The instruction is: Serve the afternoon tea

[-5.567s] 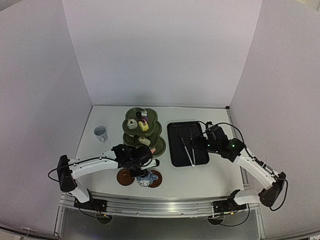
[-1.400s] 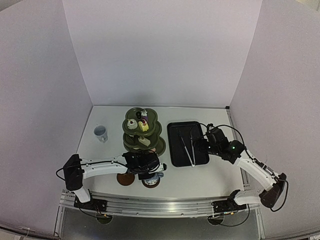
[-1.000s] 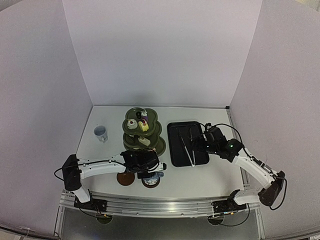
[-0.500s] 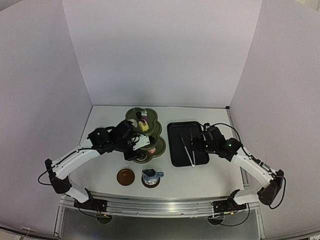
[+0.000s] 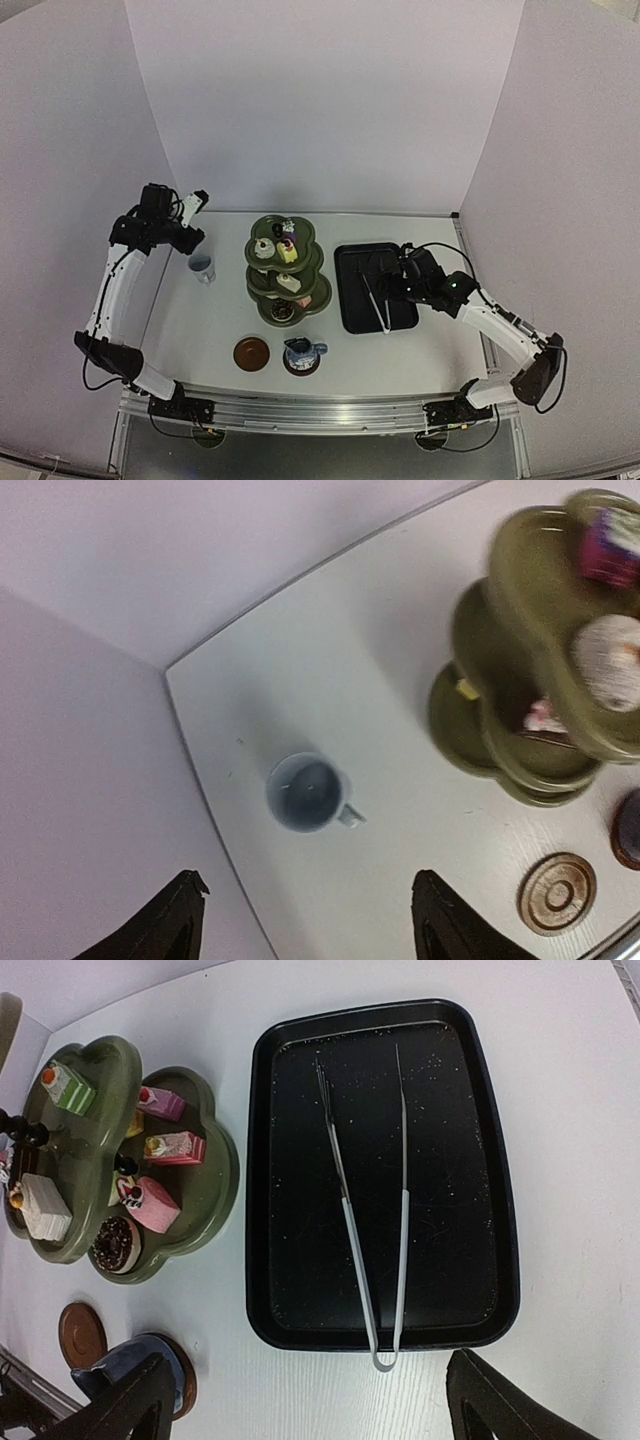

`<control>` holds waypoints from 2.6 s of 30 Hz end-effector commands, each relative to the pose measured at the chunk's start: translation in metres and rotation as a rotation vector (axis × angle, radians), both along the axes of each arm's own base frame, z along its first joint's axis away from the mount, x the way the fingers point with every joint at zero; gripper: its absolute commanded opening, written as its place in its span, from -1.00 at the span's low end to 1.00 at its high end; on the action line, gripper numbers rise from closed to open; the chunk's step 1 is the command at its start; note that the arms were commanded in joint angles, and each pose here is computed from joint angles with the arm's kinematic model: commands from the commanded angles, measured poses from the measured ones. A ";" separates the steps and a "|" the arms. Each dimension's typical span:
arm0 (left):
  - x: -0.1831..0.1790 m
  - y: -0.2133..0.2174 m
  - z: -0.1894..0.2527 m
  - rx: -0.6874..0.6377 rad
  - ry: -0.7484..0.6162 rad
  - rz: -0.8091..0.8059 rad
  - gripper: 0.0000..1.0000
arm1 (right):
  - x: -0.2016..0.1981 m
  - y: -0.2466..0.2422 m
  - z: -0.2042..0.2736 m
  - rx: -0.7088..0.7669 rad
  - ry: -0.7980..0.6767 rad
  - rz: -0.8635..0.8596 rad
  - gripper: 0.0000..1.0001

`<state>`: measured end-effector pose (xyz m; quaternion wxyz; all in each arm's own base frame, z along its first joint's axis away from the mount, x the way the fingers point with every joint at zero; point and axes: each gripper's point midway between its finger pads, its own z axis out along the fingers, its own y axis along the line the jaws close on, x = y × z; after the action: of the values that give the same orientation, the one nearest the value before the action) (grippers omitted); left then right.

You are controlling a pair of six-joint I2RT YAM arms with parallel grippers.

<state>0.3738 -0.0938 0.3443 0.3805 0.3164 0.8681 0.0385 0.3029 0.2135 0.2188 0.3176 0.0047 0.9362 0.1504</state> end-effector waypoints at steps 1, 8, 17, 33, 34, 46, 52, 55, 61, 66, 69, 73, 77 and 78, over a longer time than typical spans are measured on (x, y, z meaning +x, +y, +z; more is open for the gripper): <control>0.034 0.061 -0.045 -0.045 0.170 0.129 0.35 | 0.007 0.006 0.007 -0.010 -0.024 0.017 0.84; 0.056 0.081 -0.146 0.133 0.434 0.024 0.42 | 0.008 0.008 0.001 -0.024 -0.011 0.030 0.85; 0.111 0.103 -0.204 0.358 0.453 -0.092 0.43 | 0.012 0.015 0.001 -0.021 -0.005 0.048 0.86; 0.145 0.089 -0.245 0.433 0.469 -0.211 0.38 | 0.019 0.026 -0.002 -0.006 0.018 0.056 0.85; 0.147 0.083 -0.243 0.432 0.457 -0.222 0.35 | 0.020 0.029 -0.002 -0.004 0.023 0.060 0.86; 0.140 0.062 -0.254 0.455 0.489 -0.298 -0.17 | 0.025 0.036 -0.005 -0.001 0.034 0.069 0.86; 0.129 0.061 -0.250 0.435 0.515 -0.299 -0.53 | 0.022 0.033 -0.008 -0.002 0.041 0.062 0.86; 0.125 0.064 -0.249 0.432 0.535 -0.266 -0.69 | 0.021 0.033 -0.008 0.000 0.042 0.062 0.85; 0.106 0.077 -0.252 0.431 0.621 -0.138 -0.98 | 0.020 0.031 -0.007 0.003 0.039 0.055 0.85; 0.082 0.081 -0.243 0.367 0.677 -0.005 -1.00 | 0.018 0.028 -0.004 0.014 0.036 0.047 0.85; 0.061 0.078 -0.237 0.296 0.726 0.048 -0.99 | 0.016 0.028 -0.001 0.020 0.032 0.048 0.85; 0.028 0.070 -0.231 0.166 0.808 0.126 -1.00 | 0.014 0.027 0.001 0.030 0.029 0.050 0.85; -0.012 0.052 -0.228 0.016 0.876 0.145 -1.00 | 0.011 0.024 0.005 0.039 0.022 0.043 0.84; -0.020 0.048 -0.227 -0.011 0.887 0.150 -1.00 | 0.010 0.023 0.005 0.040 0.021 0.040 0.84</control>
<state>0.4263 -0.0240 0.1010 0.0341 0.2967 0.9542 0.0162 0.3202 0.2400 0.2098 0.2916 -0.0123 0.9430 0.1597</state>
